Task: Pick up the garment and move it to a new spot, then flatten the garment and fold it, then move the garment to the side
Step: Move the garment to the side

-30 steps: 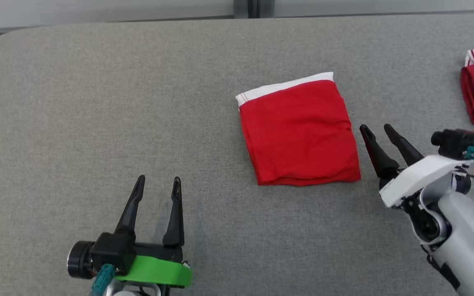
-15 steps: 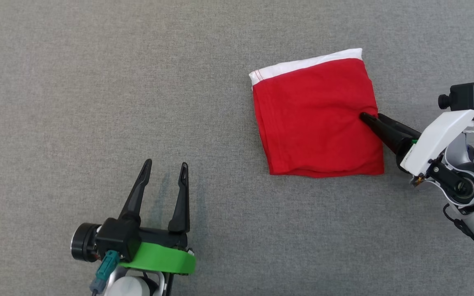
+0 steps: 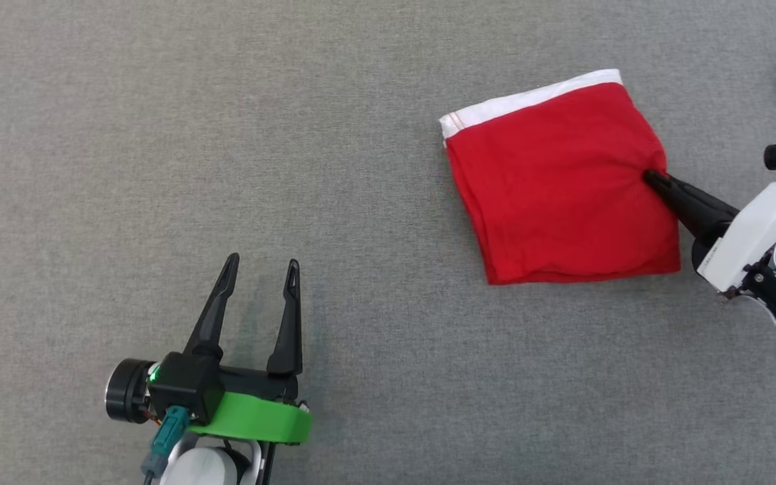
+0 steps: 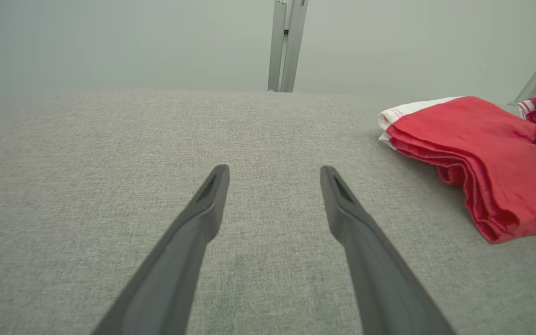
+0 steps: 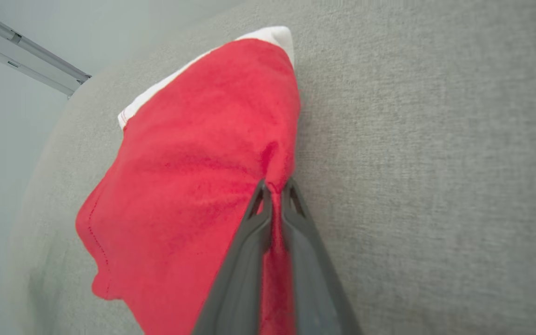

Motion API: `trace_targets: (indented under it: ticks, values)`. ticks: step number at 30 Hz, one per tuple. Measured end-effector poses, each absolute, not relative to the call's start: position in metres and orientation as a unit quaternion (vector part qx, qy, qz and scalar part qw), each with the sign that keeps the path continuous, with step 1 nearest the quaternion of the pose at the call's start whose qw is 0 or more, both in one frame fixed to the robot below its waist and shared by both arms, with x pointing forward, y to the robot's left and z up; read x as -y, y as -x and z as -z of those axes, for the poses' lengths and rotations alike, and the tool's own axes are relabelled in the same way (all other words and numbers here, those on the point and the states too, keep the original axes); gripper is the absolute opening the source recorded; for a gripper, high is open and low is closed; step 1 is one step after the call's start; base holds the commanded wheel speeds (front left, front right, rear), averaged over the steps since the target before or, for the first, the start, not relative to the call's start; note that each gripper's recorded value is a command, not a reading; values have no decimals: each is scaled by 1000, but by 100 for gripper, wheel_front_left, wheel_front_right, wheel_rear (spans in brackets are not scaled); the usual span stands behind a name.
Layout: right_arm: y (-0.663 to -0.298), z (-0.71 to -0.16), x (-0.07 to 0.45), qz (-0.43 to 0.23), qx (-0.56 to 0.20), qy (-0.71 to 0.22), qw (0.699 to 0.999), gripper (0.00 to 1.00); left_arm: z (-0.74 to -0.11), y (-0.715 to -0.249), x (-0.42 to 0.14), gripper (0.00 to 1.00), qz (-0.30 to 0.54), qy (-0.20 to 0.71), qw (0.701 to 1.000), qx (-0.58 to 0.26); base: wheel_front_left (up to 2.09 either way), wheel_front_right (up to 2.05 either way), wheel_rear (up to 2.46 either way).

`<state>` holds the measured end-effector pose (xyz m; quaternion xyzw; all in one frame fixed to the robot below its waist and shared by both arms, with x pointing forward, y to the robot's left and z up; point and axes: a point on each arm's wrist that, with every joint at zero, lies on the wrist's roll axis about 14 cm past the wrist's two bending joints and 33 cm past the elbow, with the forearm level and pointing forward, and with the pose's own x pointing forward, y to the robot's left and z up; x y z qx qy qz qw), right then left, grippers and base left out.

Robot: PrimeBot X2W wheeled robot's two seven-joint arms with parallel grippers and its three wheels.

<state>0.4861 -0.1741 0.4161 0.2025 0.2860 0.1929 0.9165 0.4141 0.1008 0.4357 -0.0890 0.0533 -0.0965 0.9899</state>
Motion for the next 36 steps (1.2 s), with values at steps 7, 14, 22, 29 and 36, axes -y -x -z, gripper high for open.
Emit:
trace_targets:
  ticks: [7,14,22,29,36]
  values:
    - [-485,-439,245,-142,-261,-119,947,0,-440,-423,-75,100,142,94,984,-41,0,0,0]
    - [-492,-470,307,-84,-222,-46,970,0,-430,-431,-49,100,193,93,976,-46,0,0,0]
    - [-494,-483,359,-31,-218,18,975,0,-413,-438,-26,100,234,95,966,-58,0,0,0]
    - [-491,-487,402,22,-221,58,973,0,-402,-441,-20,100,244,100,962,-66,0,0,0]
    - [-495,-489,432,62,-221,86,970,0,-398,-447,-20,100,244,103,962,-66,0,0,0]
